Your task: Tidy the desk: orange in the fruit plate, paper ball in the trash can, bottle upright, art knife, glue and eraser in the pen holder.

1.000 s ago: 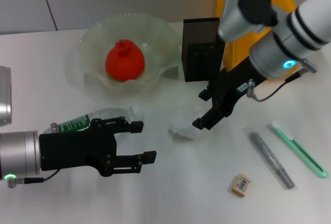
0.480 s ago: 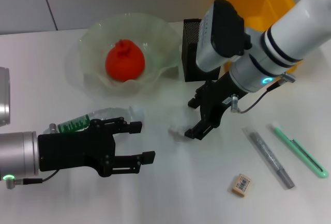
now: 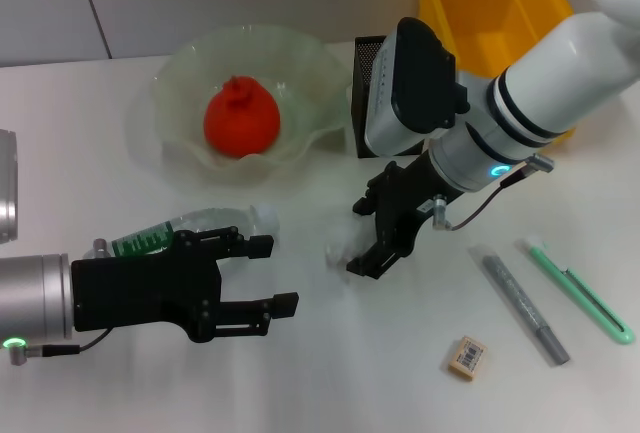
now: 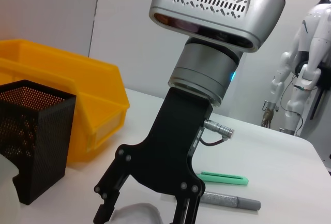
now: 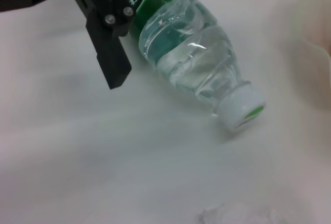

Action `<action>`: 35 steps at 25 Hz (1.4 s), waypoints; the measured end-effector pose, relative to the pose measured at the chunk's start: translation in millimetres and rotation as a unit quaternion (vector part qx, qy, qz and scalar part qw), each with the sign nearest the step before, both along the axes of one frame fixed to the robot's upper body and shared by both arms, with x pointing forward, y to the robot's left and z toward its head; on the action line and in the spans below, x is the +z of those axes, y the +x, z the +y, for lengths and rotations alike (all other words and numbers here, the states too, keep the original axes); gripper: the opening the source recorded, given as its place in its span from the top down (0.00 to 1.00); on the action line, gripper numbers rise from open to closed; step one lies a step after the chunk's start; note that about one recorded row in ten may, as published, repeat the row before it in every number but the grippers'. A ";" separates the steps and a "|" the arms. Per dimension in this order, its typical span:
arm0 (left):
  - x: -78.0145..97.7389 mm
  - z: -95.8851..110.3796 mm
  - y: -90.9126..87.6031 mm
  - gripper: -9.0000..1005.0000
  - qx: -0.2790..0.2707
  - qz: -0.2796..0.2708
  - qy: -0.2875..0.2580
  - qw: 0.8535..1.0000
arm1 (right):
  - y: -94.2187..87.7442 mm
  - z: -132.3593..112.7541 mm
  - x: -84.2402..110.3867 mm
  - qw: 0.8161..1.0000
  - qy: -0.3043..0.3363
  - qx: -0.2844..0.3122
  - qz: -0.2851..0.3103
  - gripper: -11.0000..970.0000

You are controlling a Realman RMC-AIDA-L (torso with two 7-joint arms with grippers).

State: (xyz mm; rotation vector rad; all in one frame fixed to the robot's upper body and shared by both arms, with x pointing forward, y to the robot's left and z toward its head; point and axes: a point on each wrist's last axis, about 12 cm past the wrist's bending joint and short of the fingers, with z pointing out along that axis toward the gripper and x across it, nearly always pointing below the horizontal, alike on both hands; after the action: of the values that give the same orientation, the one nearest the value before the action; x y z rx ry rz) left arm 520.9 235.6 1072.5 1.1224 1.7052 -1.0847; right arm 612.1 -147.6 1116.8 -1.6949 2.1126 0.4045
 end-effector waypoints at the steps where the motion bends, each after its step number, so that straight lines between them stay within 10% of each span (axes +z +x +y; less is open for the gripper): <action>1: 0.1 0.1 0.0 0.22 0.000 0.000 0.000 1.000 | 0.0 0.0 -0.1 1.000 0.000 -0.001 0.000 0.21; 15: 0.9 0.7 0.6 0.22 0.000 -0.002 0.001 1.000 | 1.1 -9.6 -1.0 0.999 0.014 -0.032 0.004 0.41; 24: 1.7 0.8 1.4 0.22 0.001 -0.004 0.001 1.000 | -4.0 -54.3 32.0 0.983 0.163 -0.088 0.006 0.51; 30: 1.8 1.1 1.8 0.22 0.004 -0.004 0.000 1.000 | -15.5 -108.5 53.8 0.932 0.336 -0.134 -0.024 0.54; 35: 2.7 0.7 2.1 0.22 0.003 -0.001 -0.002 1.000 | -20.9 -170.6 52.8 0.842 0.459 -0.254 -0.124 0.55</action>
State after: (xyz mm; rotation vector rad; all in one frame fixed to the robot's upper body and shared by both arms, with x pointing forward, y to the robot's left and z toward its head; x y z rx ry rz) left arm 523.0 236.3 1075.1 1.1148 1.7021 -1.0821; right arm 591.2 -318.2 1169.6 -0.5725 1.6368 0.8031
